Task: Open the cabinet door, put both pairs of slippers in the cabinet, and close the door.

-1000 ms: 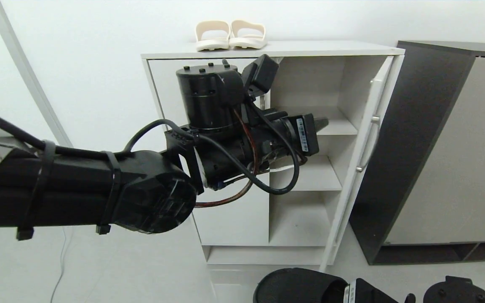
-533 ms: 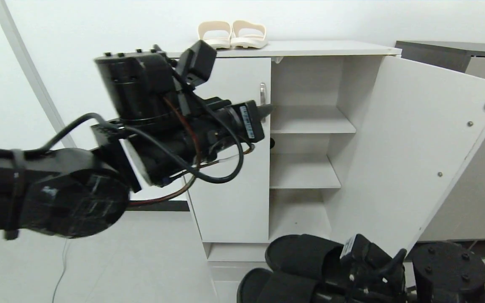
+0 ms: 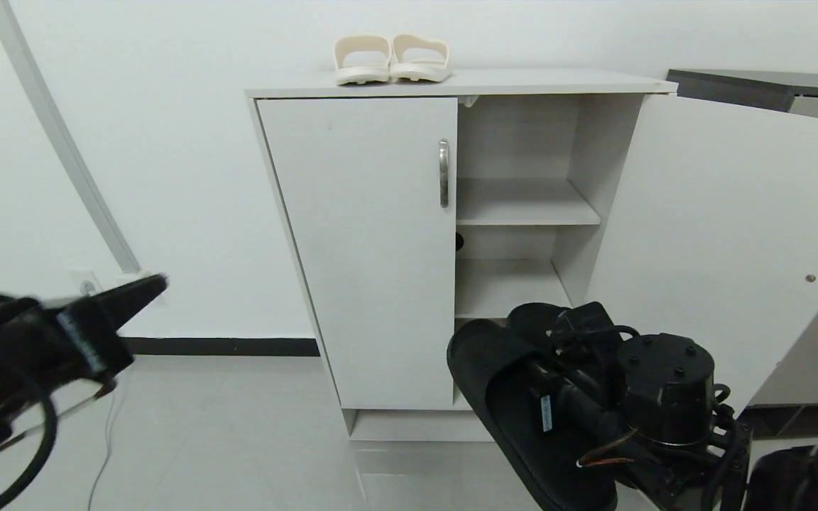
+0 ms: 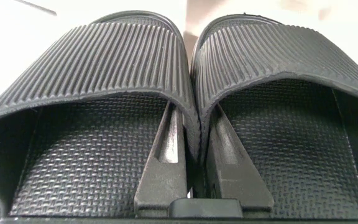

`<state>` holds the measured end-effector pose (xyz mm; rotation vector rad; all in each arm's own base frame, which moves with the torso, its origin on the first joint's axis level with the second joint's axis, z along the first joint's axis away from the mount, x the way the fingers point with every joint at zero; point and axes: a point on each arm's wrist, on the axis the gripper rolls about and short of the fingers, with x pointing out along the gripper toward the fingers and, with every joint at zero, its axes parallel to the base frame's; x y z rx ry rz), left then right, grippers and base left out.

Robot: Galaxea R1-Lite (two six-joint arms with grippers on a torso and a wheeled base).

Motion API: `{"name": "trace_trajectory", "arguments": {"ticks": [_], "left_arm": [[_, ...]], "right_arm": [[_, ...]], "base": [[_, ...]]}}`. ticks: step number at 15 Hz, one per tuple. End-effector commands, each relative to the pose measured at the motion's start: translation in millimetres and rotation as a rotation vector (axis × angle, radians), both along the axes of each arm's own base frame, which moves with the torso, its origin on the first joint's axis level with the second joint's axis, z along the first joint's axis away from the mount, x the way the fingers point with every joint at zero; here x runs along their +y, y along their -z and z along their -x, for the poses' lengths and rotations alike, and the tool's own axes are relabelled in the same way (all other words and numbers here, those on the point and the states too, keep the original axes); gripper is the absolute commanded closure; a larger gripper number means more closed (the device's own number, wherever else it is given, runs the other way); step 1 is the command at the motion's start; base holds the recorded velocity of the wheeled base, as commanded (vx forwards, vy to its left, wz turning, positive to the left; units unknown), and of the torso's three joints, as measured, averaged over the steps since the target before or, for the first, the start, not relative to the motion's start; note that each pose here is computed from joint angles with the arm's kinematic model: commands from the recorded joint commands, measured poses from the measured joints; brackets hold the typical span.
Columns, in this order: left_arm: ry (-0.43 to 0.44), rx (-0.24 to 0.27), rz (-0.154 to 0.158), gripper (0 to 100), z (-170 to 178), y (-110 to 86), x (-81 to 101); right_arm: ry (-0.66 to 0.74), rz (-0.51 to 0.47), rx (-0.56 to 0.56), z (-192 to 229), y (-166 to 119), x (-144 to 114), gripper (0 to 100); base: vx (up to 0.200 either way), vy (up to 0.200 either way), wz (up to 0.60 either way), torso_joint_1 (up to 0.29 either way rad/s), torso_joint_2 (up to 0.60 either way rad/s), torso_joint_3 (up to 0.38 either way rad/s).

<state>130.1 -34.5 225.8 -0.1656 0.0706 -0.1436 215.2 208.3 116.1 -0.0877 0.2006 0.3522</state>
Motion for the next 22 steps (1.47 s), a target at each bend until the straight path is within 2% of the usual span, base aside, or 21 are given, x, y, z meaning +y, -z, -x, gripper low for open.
{"name": "trace_trajectory", "arguments": {"ticks": [1,2,3,4,5,6,7,8,9,10,11,13,15,18,20,22], "left_arm": [[-0.303,-0.043,-0.057,100,82,57.5,34.8],[-0.372,-0.059,-0.074,100,96,71.8,38.3],[-0.441,-0.069,-0.119,100,110,88.8,41.2],[-0.464,-0.064,-0.17,100,122,109.8,42.6],[-0.471,-0.076,-0.178,100,128,115.0,43.1],[-0.467,-0.076,-0.186,100,145,131.0,43.9],[-0.461,-0.027,-0.199,100,149,144.2,43.0],[-0.415,-0.059,-0.169,100,151,144.7,41.3],[-0.289,-0.1,-0.16,100,153,145.7,37.8],[-0.192,-0.08,-0.16,100,153,148.9,35.6],[-0.173,-0.053,-0.167,100,153,150.9,35.3],[-0.146,-0.068,-0.181,100,153,150.5,34.6],[-0.145,-0.068,-0.157,100,153,150.5,34.6],[-0.145,-0.07,-0.163,100,153,150.3,34.6],[-0.149,-0.069,-0.154,100,153,150.3,34.7],[-0.148,-0.068,-0.154,100,153,150.3,34.7]], "right_arm": [[0.01,0.008,0.004,-6,4,4,100],[0.016,0.004,-0.003,-6,2,3,100],[0.015,0.003,-0.008,-5,0,2,100],[0.014,0.007,-0.004,-5,2,3,100],[0.014,0.013,0.002,-5,4,3,100],[0.016,0.019,0.011,-6,8,4,100],[0.017,0.023,0.014,-5,8,2,100],[0.017,0.017,0.009,-4,7,2,100],[0.016,0.01,0.0,-4,5,2,100],[0.009,0.004,-0.007,-4,4,3,100],[0.007,-0.001,-0.015,-4,3,4,100],[-0.005,-0.012,-0.027,-2,1,7,100],[-0.008,-0.019,-0.032,-1,-1,8,100],[0.011,-0.028,-0.038,-3,-4,4,100],[0.071,-0.05,-0.075,-11,-13,9,100],[0.201,-0.039,-0.082,-34,-6,12,100]], "base": [[0.0,0.0,0.0,0.0,0.0,0.0],[0.0,0.0,0.0,0.0,0.0,0.0],[0.0,0.0,0.0,0.0,0.0,0.0],[0.0,0.0,0.0,0.0,0.0,0.0],[0.0,0.0,0.0,0.0,0.0,0.0],[0.0,0.0,0.0,0.0,0.0,0.0],[0.0,0.0,0.0,0.0,0.0,0.0],[0.0,0.0,0.0,0.0,0.0,0.0],[0.0,0.0,0.0,0.0,0.0,0.0],[0.0,0.0,0.0,0.0,0.0,0.0],[0.0,0.0,0.0,0.0,0.0,0.0],[0.0,0.0,0.0,0.0,0.0,0.0],[0.0,0.0,0.0,0.0,0.0,0.0],[0.0,0.0,0.0,0.0,0.0,0.0],[0.0,0.0,0.0,0.0,0.0,0.0],[0.0,0.0,0.0,0.0,0.0,0.0]]}}
